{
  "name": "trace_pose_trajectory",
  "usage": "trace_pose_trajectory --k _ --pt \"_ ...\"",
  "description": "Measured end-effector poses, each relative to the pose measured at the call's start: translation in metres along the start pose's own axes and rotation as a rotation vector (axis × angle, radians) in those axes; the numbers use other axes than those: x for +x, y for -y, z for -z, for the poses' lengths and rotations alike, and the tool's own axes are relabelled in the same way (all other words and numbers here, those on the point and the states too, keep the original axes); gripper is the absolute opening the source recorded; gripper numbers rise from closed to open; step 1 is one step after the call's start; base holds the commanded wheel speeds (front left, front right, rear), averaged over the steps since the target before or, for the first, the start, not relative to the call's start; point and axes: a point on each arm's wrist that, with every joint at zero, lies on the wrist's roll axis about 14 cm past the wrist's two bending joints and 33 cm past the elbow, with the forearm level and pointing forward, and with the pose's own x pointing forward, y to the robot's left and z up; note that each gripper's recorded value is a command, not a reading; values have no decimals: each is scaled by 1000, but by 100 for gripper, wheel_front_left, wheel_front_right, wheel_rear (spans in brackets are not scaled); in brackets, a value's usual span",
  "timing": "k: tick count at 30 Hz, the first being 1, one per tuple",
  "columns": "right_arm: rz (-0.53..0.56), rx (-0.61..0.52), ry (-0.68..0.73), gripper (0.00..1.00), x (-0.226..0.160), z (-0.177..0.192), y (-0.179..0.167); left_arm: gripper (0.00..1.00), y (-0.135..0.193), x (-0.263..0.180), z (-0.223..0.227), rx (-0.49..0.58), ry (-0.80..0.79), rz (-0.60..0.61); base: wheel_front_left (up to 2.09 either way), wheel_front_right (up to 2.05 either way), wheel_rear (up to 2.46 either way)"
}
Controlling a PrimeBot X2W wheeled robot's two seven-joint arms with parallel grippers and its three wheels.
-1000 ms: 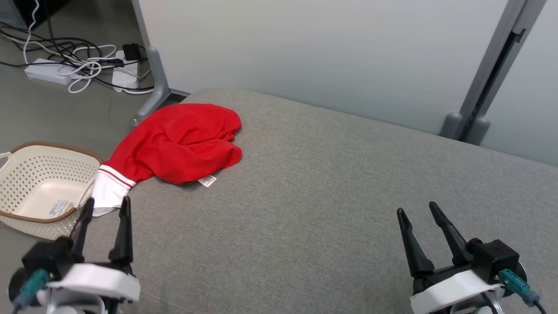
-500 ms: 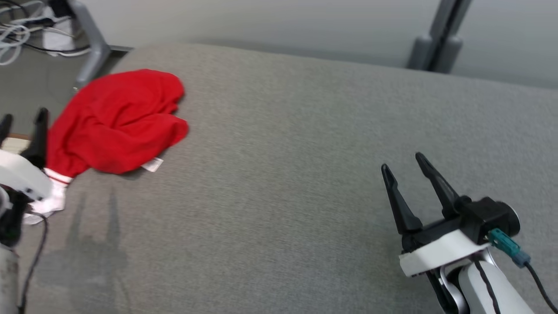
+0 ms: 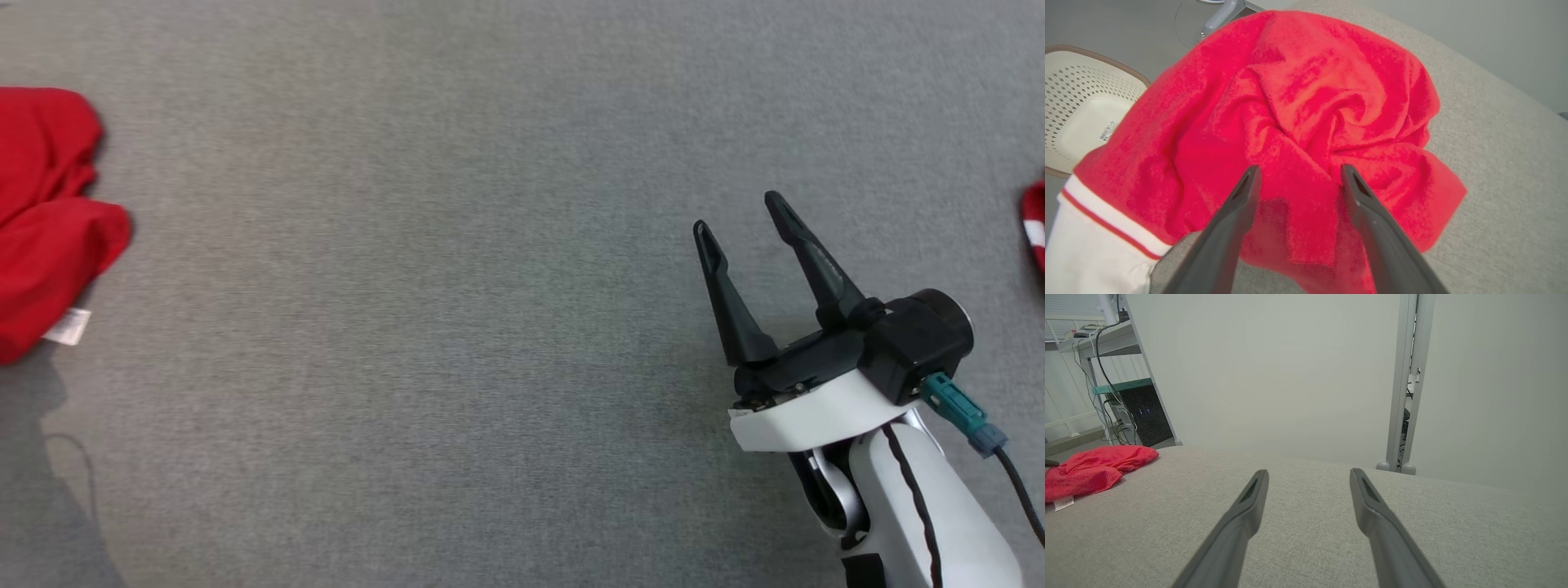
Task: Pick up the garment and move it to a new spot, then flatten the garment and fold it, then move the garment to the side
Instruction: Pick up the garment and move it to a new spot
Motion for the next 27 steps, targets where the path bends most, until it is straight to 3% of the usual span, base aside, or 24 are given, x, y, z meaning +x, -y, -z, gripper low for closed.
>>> trace_pose_trajectory --k 5,8,9,11,12,22,27 --pt "67 -11 -30 100 -8 12 25 100 20 24 57 -4 -235 18 0 0 0" --pt "83 -15 -38 100 -11 14 30 100 20 25 65 4 -298 19 0 0 0" --pt "85 -15 -38 100 -12 13 30 92 22 25 66 6 -303 26 0 0 0" --pt "82 -14 -33 100 -11 12 29 25 23 22 63 5 -294 36 0 0 0" --pt "79 -13 -31 100 -10 11 28 0 24 21 64 7 -287 39 0 0 0" --pt "61 -16 10 100 -12 -10 16 0 34 1 19 107 -112 101 0 0 0" --pt "83 -7 40 100 -29 -31 11 0 68 -28 -17 185 11 212 0 0 0"
